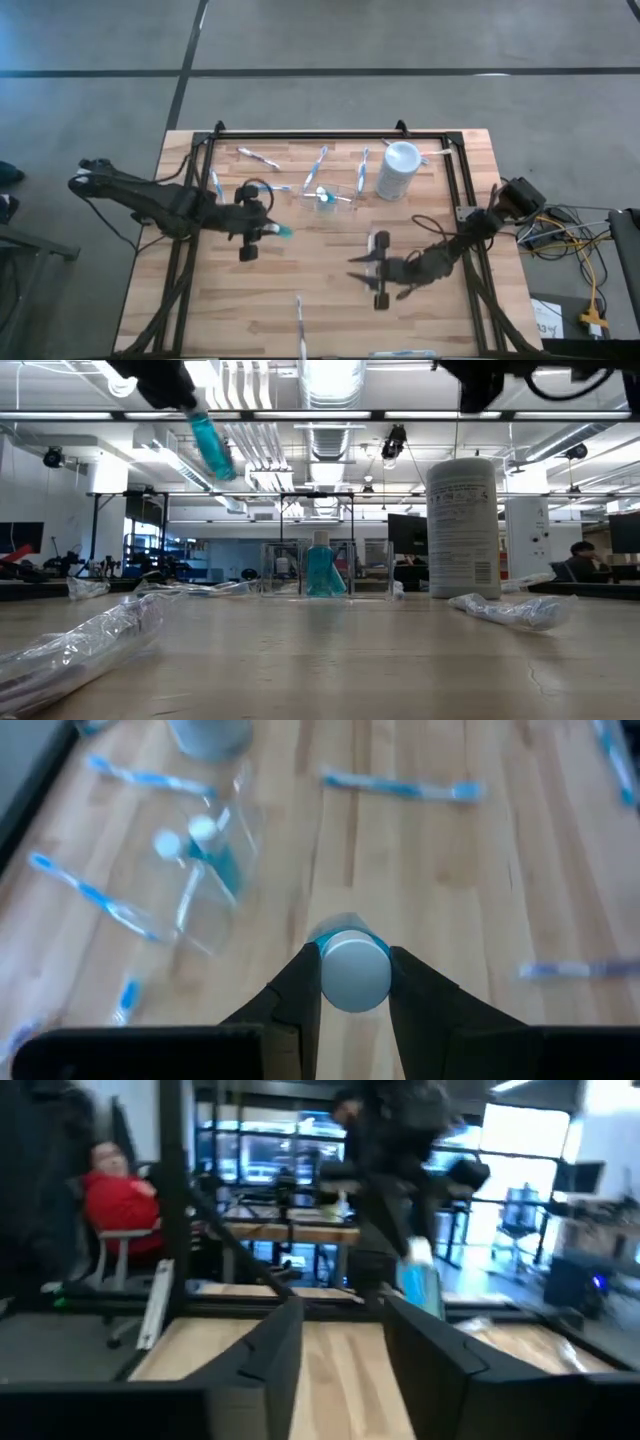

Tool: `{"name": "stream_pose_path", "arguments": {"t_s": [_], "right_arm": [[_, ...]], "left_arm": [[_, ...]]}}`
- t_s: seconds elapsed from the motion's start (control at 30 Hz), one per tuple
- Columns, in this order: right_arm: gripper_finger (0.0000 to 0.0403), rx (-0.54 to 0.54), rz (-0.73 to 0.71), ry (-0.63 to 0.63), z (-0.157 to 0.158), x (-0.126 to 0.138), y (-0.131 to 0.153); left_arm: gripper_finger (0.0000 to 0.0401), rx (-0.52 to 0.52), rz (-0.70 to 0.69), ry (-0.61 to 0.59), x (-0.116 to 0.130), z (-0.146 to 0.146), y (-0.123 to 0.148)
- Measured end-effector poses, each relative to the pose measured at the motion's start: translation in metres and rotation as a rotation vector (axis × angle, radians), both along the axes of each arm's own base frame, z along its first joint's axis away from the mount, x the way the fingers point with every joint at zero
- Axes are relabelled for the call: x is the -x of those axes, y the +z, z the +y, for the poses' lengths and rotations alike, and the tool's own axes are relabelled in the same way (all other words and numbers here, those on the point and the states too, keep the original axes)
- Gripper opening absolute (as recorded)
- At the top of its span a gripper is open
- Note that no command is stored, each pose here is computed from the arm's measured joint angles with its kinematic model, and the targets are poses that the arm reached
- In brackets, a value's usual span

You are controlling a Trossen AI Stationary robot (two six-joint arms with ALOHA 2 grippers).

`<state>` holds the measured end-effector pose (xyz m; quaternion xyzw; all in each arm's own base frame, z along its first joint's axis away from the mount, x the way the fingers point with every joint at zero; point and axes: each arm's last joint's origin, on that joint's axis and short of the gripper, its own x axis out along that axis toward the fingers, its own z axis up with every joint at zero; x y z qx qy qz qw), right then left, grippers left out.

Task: Pick & Place toothbrushing station
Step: Put the mouthwash into the transparent organizer

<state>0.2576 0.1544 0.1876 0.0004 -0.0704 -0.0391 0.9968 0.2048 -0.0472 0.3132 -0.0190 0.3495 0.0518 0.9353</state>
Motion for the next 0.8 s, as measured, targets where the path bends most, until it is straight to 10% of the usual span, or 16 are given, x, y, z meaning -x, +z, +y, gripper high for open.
{"name": "stream_pose_path", "arguments": {"t_s": [0.3, 0.8], "right_arm": [[0.0014, -0.065, -0.027, -0.023, -0.019, 0.023, -0.016], [0.0008, -0.014, -0.018, -0.003, -0.019, 0.027, -0.018]], "left_arm": [[0.0091, -0.016, -0.064, 0.037, -0.018, 0.031, 0.018], [0.0091, -0.02, 0.02, 0.04, -0.073, 0.056, 0.005]]}}
